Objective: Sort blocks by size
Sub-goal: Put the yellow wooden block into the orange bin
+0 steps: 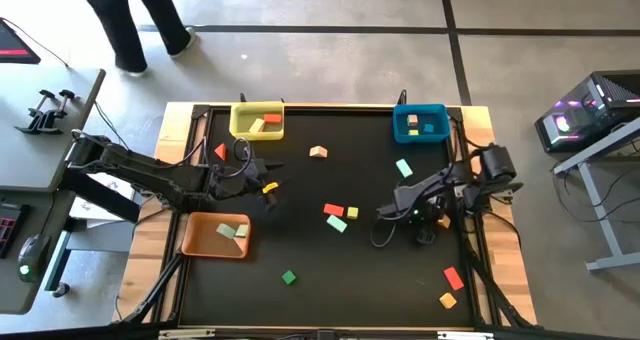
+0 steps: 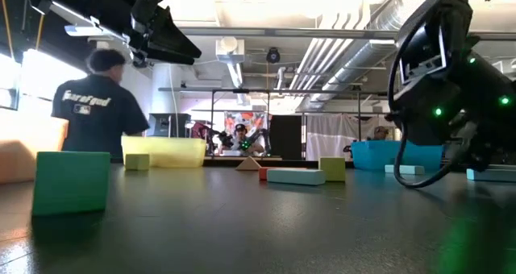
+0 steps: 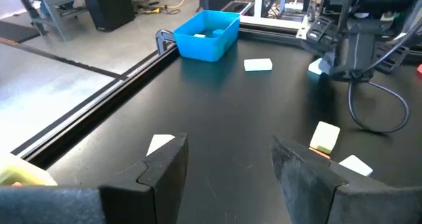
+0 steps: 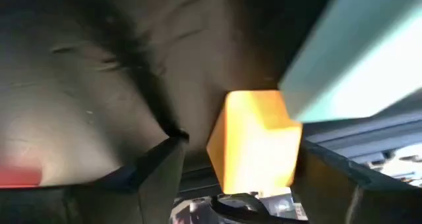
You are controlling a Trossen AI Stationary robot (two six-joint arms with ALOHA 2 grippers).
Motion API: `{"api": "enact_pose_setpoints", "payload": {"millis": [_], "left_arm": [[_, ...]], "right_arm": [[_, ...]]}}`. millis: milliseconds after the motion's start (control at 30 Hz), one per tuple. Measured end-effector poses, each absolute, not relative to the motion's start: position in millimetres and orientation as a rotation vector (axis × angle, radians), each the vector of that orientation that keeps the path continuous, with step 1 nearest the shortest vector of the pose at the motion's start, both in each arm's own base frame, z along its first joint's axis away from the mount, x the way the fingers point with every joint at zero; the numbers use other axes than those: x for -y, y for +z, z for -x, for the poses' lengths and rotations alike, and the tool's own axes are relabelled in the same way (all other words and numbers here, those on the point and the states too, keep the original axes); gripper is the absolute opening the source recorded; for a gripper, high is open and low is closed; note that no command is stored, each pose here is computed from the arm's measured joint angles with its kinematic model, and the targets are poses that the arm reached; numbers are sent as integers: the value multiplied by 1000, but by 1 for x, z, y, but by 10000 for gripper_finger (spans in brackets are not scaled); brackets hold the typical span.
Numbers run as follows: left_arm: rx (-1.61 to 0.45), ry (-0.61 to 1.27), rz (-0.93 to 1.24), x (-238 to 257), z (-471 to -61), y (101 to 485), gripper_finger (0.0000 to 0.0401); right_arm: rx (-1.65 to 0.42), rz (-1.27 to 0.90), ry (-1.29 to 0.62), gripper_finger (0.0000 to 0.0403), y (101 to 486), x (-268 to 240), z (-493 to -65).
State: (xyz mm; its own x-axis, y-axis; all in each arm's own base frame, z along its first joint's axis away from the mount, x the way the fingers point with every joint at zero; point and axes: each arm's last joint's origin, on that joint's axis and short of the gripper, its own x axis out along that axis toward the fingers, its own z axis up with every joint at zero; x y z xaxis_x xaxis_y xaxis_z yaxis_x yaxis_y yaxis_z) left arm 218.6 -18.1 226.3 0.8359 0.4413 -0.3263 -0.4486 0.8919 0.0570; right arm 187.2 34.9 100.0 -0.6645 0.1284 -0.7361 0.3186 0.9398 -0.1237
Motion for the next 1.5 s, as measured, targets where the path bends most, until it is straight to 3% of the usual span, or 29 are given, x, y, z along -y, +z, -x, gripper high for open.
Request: {"api": "enact_pose_setpoints", "payload": {"millis": [133,300,500,633,833,1000,1133,1333,1500], "left_arm": [[-342,457,26,18,-219,226,201],[-342,455,26,18,-219,226,201],[-339,456,29,19,-219,227,201],[-339,455,29,19,-219,227,201],[-351,412,-12,20,-220,226,201],[-347,304,-175,34,-230,221,201],[-311,213,-369,53,-241,216,201],[-228,105,-702,70,-254,211,202],[-120,126,-639,72,-263,226,222]], "right_arm": [[-2295,-317,-269,223,97,-36,-189],[-2289,-333,-282,131,102,-36,-187],[-2151,-415,-93,128,122,-46,-189],[-1808,-418,77,128,144,-58,-206],[-1070,-319,110,128,172,-66,-247],[-469,-162,147,128,184,-67,-274],[-138,-99,85,128,185,-54,-279],[149,-78,122,128,192,-43,-296],[153,-53,155,128,193,-47,-321]]}}
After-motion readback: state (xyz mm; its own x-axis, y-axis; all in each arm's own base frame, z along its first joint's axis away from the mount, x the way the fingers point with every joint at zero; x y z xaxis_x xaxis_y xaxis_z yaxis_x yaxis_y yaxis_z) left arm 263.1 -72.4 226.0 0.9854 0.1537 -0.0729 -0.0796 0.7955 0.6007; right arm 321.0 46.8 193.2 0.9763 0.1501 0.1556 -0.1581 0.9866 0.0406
